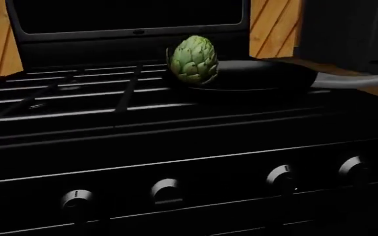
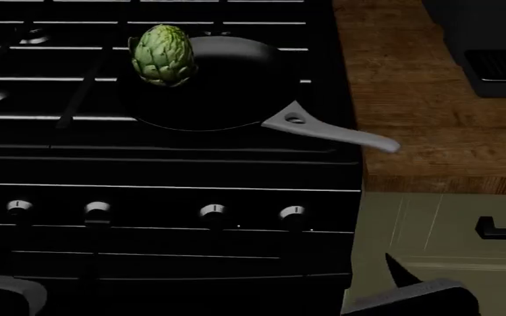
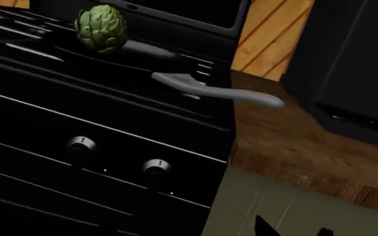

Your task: Pick up the pan and dump the vegetables in it onto the plate. Then return the pan to the stove.

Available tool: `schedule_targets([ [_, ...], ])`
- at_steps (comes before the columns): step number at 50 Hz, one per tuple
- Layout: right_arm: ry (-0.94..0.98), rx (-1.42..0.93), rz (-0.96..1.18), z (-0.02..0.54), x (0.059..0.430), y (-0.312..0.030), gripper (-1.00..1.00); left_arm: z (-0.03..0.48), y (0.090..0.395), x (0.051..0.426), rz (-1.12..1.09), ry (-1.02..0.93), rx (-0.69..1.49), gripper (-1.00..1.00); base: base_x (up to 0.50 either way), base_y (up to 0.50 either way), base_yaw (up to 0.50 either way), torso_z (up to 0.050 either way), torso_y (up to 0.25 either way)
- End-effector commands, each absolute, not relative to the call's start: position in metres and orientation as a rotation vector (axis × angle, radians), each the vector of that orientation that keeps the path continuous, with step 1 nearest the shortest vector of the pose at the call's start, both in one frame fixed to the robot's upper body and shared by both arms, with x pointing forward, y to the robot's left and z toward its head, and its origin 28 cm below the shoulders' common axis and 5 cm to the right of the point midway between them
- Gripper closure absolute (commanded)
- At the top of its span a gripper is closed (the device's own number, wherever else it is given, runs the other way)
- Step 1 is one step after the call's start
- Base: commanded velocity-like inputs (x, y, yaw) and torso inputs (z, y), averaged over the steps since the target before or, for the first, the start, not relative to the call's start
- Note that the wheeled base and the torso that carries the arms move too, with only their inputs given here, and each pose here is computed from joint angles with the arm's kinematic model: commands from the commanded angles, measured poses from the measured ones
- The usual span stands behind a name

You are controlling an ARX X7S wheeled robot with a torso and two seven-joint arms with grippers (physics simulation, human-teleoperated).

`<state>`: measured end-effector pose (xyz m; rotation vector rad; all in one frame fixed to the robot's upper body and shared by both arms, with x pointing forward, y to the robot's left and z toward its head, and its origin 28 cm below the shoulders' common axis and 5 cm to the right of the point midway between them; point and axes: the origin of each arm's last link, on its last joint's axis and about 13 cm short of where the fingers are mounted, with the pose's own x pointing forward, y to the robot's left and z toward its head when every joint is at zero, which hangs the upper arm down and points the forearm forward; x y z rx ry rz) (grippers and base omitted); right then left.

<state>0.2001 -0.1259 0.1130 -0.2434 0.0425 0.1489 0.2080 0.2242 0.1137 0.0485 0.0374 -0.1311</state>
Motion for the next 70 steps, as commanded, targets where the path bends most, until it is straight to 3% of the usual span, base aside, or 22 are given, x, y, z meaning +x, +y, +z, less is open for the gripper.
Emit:
schedule_targets([
  [1,0.027,-0.343,0.178,0.189,0.185,-0.148,-1.00,0.172,0.233,0.197,-0.216,0.027,0.104,-1.00,0.00,0.00,0.00,0.000,0.000],
  [17,-0.014,-0.378,0.131,0.297,0.175,-0.179,-1.00,0.263,0.233,0.197,-0.232,-0.025,0.238,-1.00,0.00,0.00,0.00,0.000,0.000],
  [44,-0.156,-0.598,0.106,0.416,0.152,-0.165,-1.00,0.388,0.243,0.184,-0.236,-0.151,0.280,-1.00,0.00,0.00,0.00,0.000,0.000],
  [70,-0.056,-0.663,0.187,0.394,0.169,-0.155,-1.00,0.388,0.243,0.188,-0.240,-0.153,0.262,-1.00,0.48,0.00,0.00,0.000,0.000],
])
